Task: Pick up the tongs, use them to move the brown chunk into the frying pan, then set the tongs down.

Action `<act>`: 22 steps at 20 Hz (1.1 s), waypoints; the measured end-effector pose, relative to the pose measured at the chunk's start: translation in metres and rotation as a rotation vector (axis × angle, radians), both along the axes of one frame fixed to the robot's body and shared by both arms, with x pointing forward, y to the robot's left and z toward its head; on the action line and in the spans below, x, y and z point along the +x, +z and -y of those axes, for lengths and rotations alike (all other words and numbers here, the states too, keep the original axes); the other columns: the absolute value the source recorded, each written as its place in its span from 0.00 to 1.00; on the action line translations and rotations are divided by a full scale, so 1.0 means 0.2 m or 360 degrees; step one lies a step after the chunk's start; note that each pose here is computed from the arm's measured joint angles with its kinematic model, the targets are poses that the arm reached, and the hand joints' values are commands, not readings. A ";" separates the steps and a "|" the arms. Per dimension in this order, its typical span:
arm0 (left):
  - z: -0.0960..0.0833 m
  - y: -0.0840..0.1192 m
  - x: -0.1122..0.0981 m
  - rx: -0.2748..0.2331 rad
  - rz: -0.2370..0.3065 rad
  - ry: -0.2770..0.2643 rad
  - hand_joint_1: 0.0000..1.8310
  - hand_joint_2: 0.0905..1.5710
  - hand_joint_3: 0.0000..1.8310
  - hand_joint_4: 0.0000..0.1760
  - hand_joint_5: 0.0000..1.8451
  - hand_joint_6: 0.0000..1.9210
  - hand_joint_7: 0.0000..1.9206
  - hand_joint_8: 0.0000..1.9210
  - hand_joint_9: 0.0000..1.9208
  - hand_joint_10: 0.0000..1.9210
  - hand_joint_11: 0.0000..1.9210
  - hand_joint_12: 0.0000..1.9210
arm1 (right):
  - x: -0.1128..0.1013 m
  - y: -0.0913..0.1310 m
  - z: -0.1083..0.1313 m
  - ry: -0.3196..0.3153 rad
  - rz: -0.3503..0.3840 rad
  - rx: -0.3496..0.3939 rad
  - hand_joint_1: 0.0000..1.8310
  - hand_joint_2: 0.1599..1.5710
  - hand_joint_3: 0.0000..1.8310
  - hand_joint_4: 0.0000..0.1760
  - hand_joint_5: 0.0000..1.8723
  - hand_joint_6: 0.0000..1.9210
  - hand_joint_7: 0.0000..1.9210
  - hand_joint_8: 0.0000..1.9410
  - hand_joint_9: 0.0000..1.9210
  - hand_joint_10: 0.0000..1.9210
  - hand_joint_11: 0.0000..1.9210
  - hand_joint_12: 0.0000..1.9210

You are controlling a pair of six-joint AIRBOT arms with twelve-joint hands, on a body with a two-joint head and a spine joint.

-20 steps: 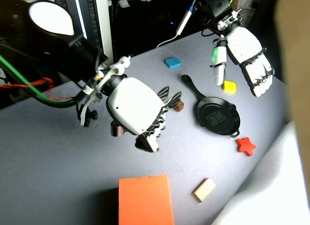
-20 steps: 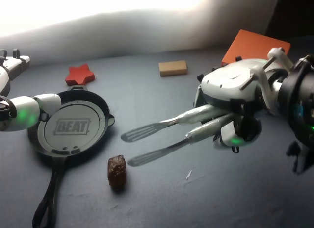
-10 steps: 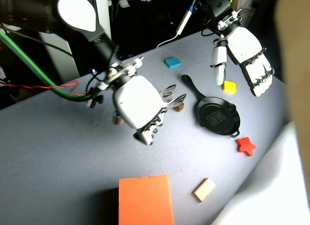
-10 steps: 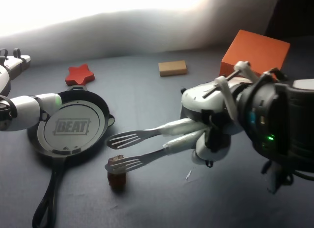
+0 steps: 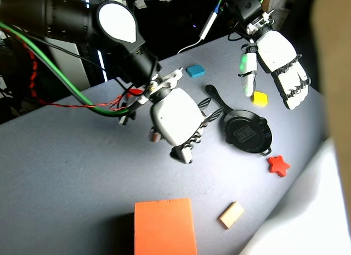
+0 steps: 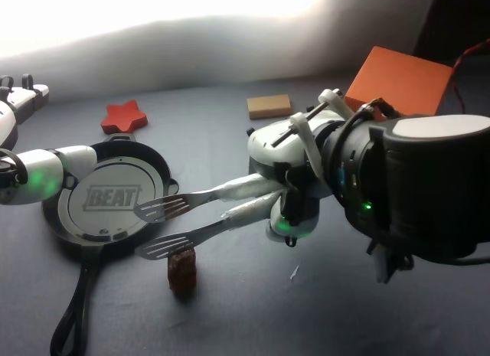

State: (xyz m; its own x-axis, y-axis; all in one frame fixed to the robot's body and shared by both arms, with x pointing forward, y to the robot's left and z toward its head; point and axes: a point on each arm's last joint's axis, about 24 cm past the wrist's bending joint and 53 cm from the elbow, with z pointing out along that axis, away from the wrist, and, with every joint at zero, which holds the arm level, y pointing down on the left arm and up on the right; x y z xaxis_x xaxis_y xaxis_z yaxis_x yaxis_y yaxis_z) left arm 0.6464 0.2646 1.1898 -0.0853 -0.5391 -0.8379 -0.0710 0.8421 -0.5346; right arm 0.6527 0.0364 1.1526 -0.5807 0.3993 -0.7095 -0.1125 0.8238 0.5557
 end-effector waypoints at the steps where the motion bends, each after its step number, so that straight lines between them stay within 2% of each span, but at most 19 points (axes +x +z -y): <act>1: 0.00 0.00 0.00 0.0000 0.0000 0.0000 0.00 0.77 0.00 0.00 0.08 0.00 0.10 0.00 0.08 0.00 0.00 0.23 | 0.00 -0.01 -0.01 0.0007 0.0015 -0.0017 0.61 0.73 0.00 0.00 0.44 0.64 0.58 0.02 0.47 0.25 0.27 0.76; 11: 0.00 0.00 0.00 0.0001 0.0000 -0.0002 0.00 0.77 0.00 0.00 0.06 0.00 0.09 0.00 0.08 0.00 0.00 0.22 | -0.01 -0.11 0.01 0.0010 -0.0017 -0.0071 0.61 0.74 0.00 0.00 0.43 0.64 0.59 0.01 0.47 0.27 0.27 0.78; 14: 0.00 0.00 0.00 0.0000 0.0000 -0.0001 0.01 0.77 0.00 0.00 0.07 0.00 0.10 0.00 0.09 0.00 0.00 0.25 | 0.00 -0.11 0.02 0.0006 -0.0012 -0.0083 0.61 0.73 0.00 0.00 0.44 0.64 0.58 0.01 0.47 0.27 0.27 0.77; 22: 0.00 0.00 0.00 0.0000 0.0000 -0.0002 0.00 0.77 0.00 0.00 0.06 0.00 0.08 0.00 0.07 0.00 0.00 0.20 | 0.00 -0.10 0.02 0.0033 0.0002 -0.0079 0.60 0.75 0.00 0.00 0.42 0.66 0.58 0.00 0.47 0.26 0.27 0.76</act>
State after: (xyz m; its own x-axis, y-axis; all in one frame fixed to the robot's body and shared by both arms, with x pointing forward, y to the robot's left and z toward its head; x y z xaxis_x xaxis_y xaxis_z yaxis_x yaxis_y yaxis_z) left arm 0.6463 0.2643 1.1898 -0.0858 -0.5388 -0.8381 -0.0701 0.8424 -0.5343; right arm 0.6530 0.0316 1.1331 -0.5877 0.3518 -0.7286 -0.1301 0.8477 0.5142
